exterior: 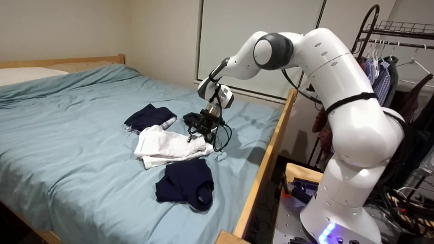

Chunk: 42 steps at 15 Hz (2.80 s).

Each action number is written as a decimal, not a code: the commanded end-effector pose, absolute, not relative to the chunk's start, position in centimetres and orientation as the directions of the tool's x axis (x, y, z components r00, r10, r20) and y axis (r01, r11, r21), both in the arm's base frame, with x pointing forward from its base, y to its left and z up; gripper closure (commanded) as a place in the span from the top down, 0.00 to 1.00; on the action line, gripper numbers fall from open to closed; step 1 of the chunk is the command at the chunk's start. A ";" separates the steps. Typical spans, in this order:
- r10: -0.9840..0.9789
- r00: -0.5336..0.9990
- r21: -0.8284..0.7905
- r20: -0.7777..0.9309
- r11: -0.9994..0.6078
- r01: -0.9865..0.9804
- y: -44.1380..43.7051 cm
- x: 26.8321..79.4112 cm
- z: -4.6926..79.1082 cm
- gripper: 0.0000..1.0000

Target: Fold the white object once

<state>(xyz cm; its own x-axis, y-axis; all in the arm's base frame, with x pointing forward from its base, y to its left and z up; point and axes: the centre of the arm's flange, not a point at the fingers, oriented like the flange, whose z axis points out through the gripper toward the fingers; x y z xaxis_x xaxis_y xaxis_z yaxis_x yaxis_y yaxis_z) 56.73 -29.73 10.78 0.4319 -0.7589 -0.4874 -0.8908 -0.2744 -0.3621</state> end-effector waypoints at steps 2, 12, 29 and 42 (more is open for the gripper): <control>-0.814 0.344 -0.301 -0.468 -0.219 -0.928 -30.4 55.6 12.7 0.47; -0.806 0.484 0.067 -0.341 -0.535 -0.842 -24.6 67.7 20.6 0.03; -0.472 0.874 -0.033 -0.113 -0.878 -0.478 -11.4 82.3 19.5 0.05; -0.048 0.990 -0.063 -0.129 -0.996 -0.057 -0.6 81.0 16.8 0.72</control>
